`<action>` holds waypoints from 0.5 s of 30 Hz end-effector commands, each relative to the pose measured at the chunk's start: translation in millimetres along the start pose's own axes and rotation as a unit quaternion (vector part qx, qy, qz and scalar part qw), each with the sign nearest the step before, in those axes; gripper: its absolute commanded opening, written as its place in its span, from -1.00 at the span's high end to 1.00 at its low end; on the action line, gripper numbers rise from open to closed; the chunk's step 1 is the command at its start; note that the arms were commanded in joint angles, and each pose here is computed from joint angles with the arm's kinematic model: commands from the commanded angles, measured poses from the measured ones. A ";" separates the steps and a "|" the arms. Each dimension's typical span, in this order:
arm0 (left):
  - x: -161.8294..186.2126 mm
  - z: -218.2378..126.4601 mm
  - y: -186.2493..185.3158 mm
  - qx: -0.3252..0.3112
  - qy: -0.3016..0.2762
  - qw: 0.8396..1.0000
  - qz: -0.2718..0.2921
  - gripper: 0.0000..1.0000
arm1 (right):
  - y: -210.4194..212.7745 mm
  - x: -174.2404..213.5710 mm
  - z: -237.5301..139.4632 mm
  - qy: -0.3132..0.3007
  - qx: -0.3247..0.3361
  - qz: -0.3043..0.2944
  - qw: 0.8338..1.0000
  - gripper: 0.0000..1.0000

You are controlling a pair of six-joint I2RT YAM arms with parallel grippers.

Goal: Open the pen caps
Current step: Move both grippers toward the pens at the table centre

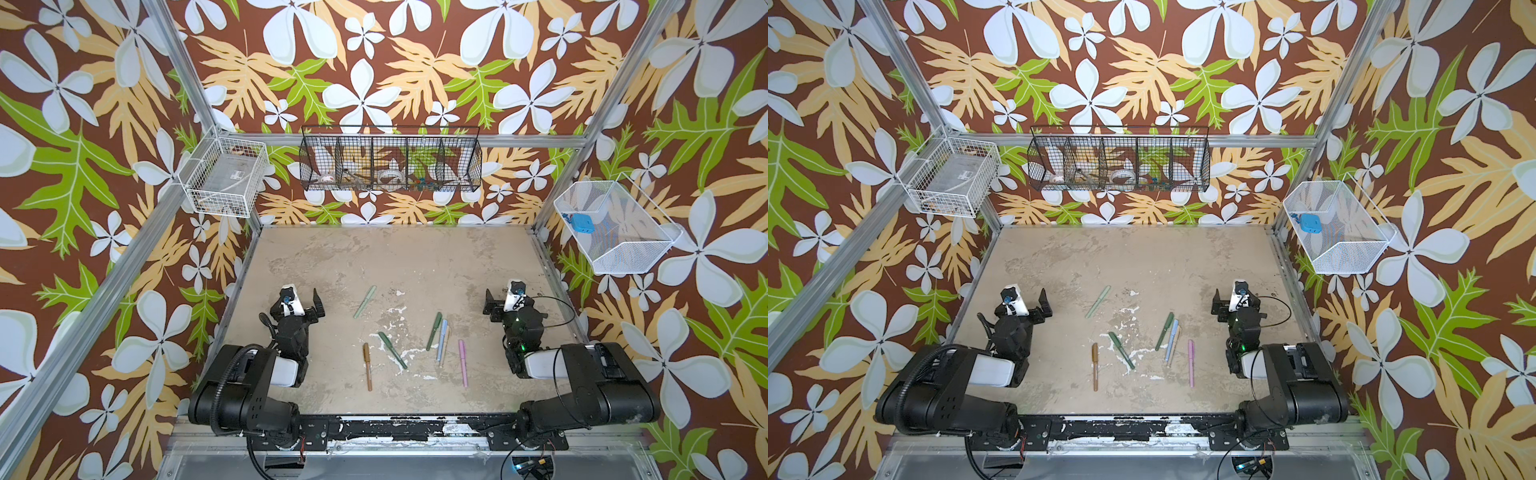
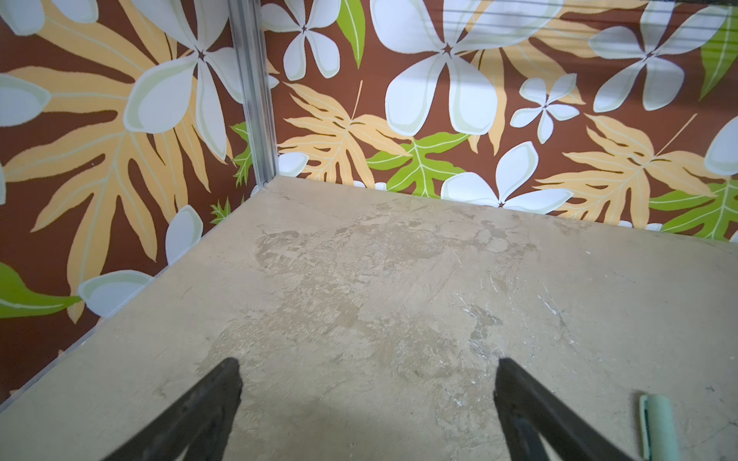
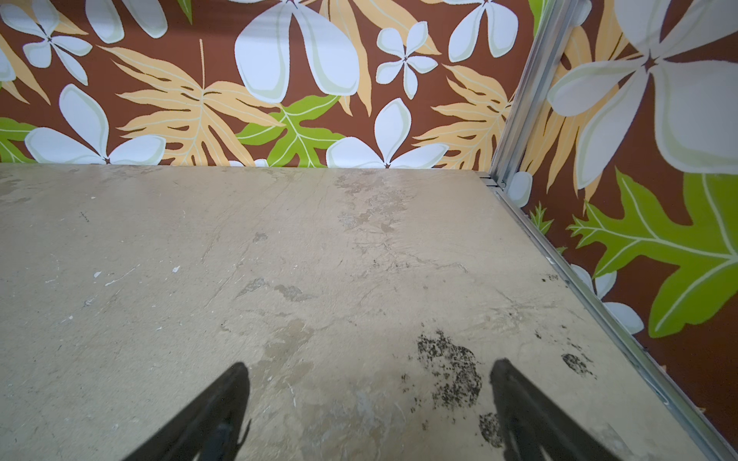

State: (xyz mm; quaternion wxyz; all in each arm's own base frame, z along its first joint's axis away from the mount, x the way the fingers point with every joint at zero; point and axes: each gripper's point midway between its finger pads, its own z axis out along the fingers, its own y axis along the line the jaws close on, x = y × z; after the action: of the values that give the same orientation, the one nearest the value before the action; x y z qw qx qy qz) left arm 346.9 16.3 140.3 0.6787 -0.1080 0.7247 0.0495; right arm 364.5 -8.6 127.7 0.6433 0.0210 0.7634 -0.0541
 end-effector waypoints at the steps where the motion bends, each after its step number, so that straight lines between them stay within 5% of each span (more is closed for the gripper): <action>1: -30.6 -10.1 -2.7 -0.028 -0.030 0.999 0.011 -0.96 | 2.3 -34.5 -11.4 -0.027 0.035 -0.026 0.999 -0.81; 3: -60.8 -27.8 -11.9 -0.016 -0.076 0.997 -0.006 -0.95 | 12.9 -60.5 -27.7 -0.061 0.021 -0.013 0.998 -0.77; 7: -92.1 -58.4 -68.2 0.118 -0.098 0.987 -0.044 -1.00 | 38.3 -87.6 -39.2 -0.037 -0.061 0.089 0.994 -0.59; 11: -104.8 -85.9 -139.2 0.275 -0.076 0.955 -0.077 -0.99 | 81.3 -90.1 -39.2 0.025 -0.149 0.075 0.986 -0.52; 15: -95.2 -108.2 -191.1 0.335 -0.034 0.939 -0.068 -1.00 | 109.2 -72.1 -43.7 0.102 -0.170 0.073 0.978 -0.46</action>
State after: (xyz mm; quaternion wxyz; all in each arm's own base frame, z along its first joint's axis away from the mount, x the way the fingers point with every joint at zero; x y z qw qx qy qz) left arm 294.7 -157.9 269.8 0.7345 0.0534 0.6428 -0.2108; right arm 356.7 93.2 241.2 0.6433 -0.0251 0.7574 0.1088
